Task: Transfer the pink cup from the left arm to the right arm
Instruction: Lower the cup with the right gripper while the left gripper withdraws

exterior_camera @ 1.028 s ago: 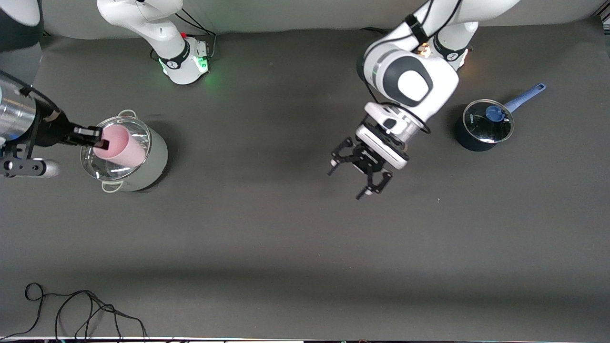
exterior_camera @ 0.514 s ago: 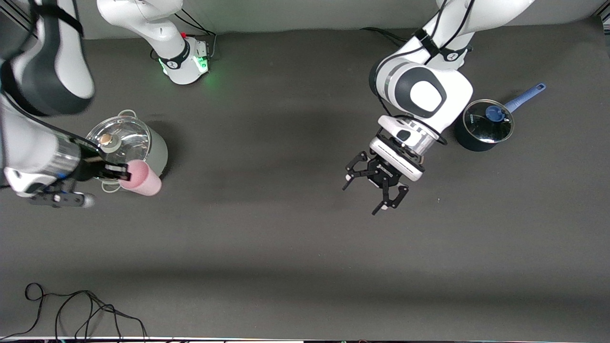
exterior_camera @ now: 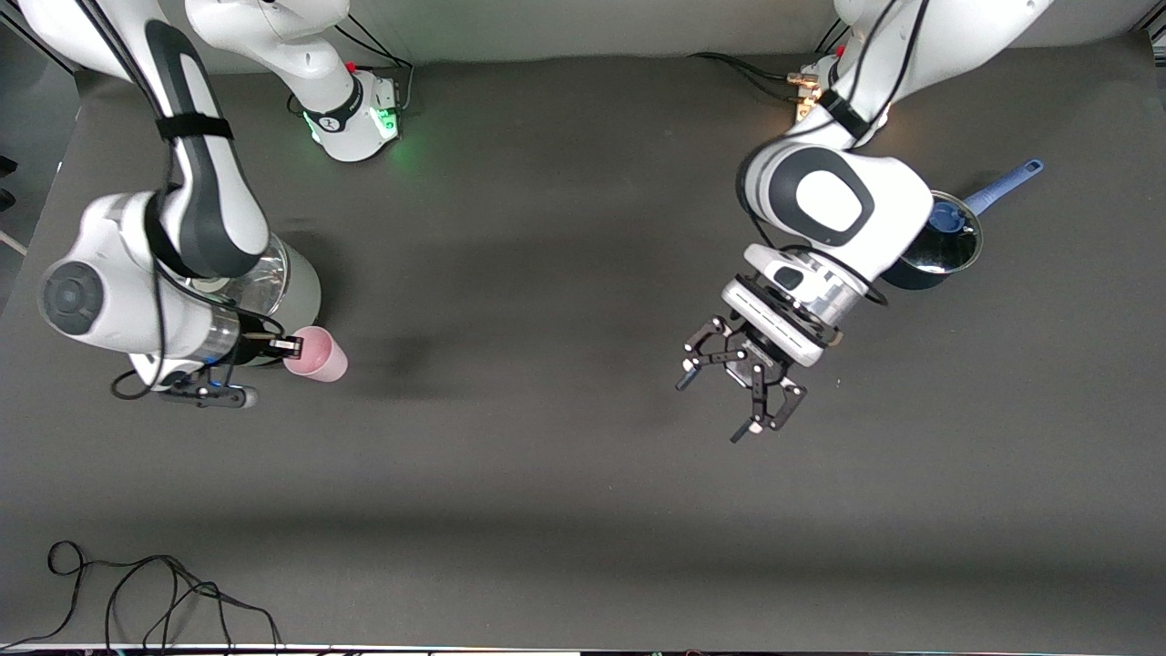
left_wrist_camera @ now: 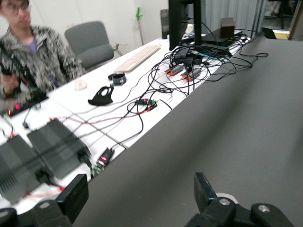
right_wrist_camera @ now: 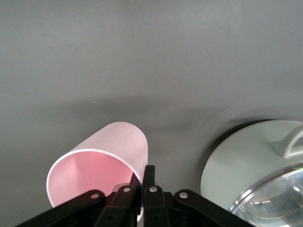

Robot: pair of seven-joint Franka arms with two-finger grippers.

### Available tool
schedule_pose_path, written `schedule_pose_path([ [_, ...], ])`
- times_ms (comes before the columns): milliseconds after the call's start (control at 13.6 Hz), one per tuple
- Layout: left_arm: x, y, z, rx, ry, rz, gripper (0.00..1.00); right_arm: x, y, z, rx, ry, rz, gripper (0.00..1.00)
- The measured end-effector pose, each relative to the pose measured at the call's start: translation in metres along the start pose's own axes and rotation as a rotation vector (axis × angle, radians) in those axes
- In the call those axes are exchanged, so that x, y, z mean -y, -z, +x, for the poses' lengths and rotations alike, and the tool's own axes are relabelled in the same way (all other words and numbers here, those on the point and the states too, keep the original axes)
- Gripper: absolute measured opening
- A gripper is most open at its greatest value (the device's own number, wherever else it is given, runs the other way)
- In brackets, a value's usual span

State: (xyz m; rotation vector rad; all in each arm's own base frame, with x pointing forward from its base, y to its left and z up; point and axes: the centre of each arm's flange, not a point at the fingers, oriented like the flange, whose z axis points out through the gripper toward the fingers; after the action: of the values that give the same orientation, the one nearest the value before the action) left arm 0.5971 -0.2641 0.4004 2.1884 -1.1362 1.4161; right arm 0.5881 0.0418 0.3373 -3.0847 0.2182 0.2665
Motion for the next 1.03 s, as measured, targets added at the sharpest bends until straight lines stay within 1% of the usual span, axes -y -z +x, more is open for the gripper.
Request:
schedule_pose_path([
  [147,0.015,-0.001,-0.004,-0.005,-0.056,-0.01,1.0,-0.001,-0.031,0.008,0.007,-0.006,-0.015,0.03],
  [367,0.021,-0.003,0.002,-0.011,-0.11,-0.027,1.0,-0.003,-0.073,0.022,0.0,-0.011,-0.036,0.03],
  [587,0.033,-0.006,0.011,-0.006,-0.091,-0.082,1.0,-0.005,-0.099,0.028,-0.004,-0.013,-0.048,0.04],
  [661,0.04,-0.007,0.013,0.01,-0.071,-0.106,1.0,-0.005,-0.1,0.029,-0.004,-0.008,-0.049,0.09],
  [734,0.045,-0.006,0.016,0.03,-0.046,-0.132,1.0,-0.005,-0.096,0.029,-0.009,-0.004,-0.047,0.09],
  [807,0.05,-0.005,0.017,0.053,-0.025,-0.154,1.0,-0.006,-0.087,0.03,-0.016,-0.005,-0.043,0.16],
  [881,0.056,-0.001,0.019,0.078,-0.007,-0.176,1.0,-0.008,-0.071,0.029,-0.017,-0.008,-0.036,0.27],
  [1028,0.067,0.009,0.02,0.145,0.032,-0.22,1.0,-0.014,-0.016,0.019,-0.016,-0.016,-0.013,0.47],
])
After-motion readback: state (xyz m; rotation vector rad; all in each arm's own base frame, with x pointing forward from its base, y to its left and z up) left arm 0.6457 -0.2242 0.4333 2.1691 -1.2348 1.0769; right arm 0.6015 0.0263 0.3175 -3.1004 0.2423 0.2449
